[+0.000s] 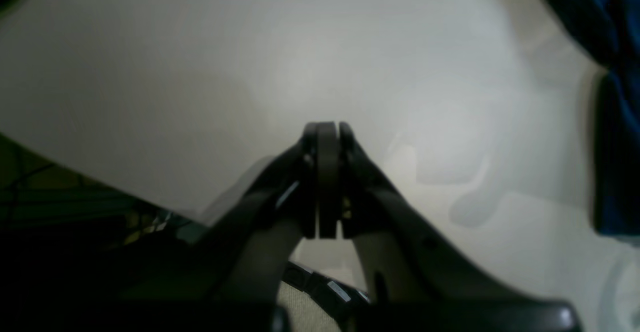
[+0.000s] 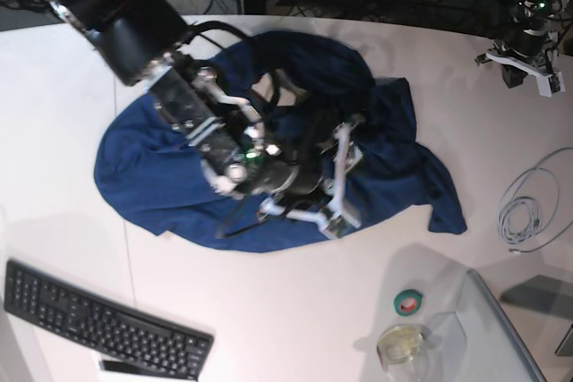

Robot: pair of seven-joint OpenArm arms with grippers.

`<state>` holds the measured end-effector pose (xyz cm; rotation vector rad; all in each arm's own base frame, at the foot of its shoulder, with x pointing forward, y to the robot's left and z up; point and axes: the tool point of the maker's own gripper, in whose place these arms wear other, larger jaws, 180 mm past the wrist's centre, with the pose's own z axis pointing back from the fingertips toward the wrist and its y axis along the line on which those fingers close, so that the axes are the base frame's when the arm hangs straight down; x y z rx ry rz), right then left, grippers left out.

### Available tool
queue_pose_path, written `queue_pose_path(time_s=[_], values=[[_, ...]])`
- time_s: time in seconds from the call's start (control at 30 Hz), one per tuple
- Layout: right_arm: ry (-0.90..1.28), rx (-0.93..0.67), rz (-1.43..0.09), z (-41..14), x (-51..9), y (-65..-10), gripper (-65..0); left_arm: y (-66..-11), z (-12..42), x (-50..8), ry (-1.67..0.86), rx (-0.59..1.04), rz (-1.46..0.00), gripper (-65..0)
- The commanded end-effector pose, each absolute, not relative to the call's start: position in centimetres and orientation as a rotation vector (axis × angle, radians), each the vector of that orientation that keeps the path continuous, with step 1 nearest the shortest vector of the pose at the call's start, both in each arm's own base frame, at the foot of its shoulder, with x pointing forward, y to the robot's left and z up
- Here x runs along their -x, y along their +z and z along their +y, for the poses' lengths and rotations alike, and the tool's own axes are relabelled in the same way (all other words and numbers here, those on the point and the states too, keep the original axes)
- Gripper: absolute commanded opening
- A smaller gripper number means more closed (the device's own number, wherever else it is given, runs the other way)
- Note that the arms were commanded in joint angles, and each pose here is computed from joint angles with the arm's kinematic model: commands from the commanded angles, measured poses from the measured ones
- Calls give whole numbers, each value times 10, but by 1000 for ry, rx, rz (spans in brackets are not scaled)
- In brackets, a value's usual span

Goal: Layout the t-shirt on the table in an organized manner, then fold the t-shirt properly
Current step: 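Drag the held fabric outward with the right gripper and release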

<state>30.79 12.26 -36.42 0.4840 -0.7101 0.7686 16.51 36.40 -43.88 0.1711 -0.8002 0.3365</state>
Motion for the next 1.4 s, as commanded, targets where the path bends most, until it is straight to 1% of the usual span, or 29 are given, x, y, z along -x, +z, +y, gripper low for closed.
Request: queue_pose_path(time_s=[0.0, 0.03, 0.1, 0.23, 0.33, 0.4, 0.53, 0.7, 0.77, 0.8, 0.83, 0.87, 0.9, 0.93, 1.03, 1.07, 1.23, 1.37], values=[[730, -479, -818, 110, -334, -334, -279, -427, 372, -170, 327, -192, -841, -650], [687, -452, -849, 91, -348, -327, -282, -427, 371, -170, 327, -191, -842, -650], [535, -386, -882, 38, -383, -324, -281, -427, 371, -170, 327, -191, -842, -650], [205, -226, -794, -94, -445, -366, -278, -427, 375, -165, 332, -200, -834, -650], [93, -127, -745, -166, -460, -397, -278, -427, 375, -163, 328, -202, -830, -650], [61, -87, -707, -192, -459, -416, -278, -427, 375, -162, 327, -202, -828, -650], [49, -35, -657, -215, -445, -449, -276, -427, 373, -166, 324, -197, -833, -650], [60, -25, -609, -216, -426, -472, -278, -427, 372, -166, 321, -196, -834, -650], [60, -25, -593, -216, -418, -479, -284, -427, 373, -166, 323, -197, -833, -650], [60, -25, -586, -216, -415, -482, -303, -427, 374, -165, 325, -199, -833, -650], [60, -26, -578, -216, -411, -485, -348, -427, 374, -164, 325, -200, -832, -650], [56, -27, -575, -217, -408, -487, -440, -427, 374, -164, 325, -200, -830, -650], [50, -30, -574, -217, -407, -488, -564, -427, 374, -164, 325, -200, -830, -650], [45, -32, -577, -218, -408, -487, -650, -428, 374, -163, 323, -199, -829, -650], [35, -12, -567, -235, -397, -488, -635, -428, 374, -162, 325, -200, -826, -650], [20, -22, -585, -235, -394, -487, -650, -428, 375, -162, 327, -201, -827, -650], [-99, -51, -715, -252, -384, -462, -650, -428, 373, -165, 322, -196, -831, -650], [-136, -41, -803, -267, -377, -427, -650, -427, 372, -167, 322, -194, -834, -650]])
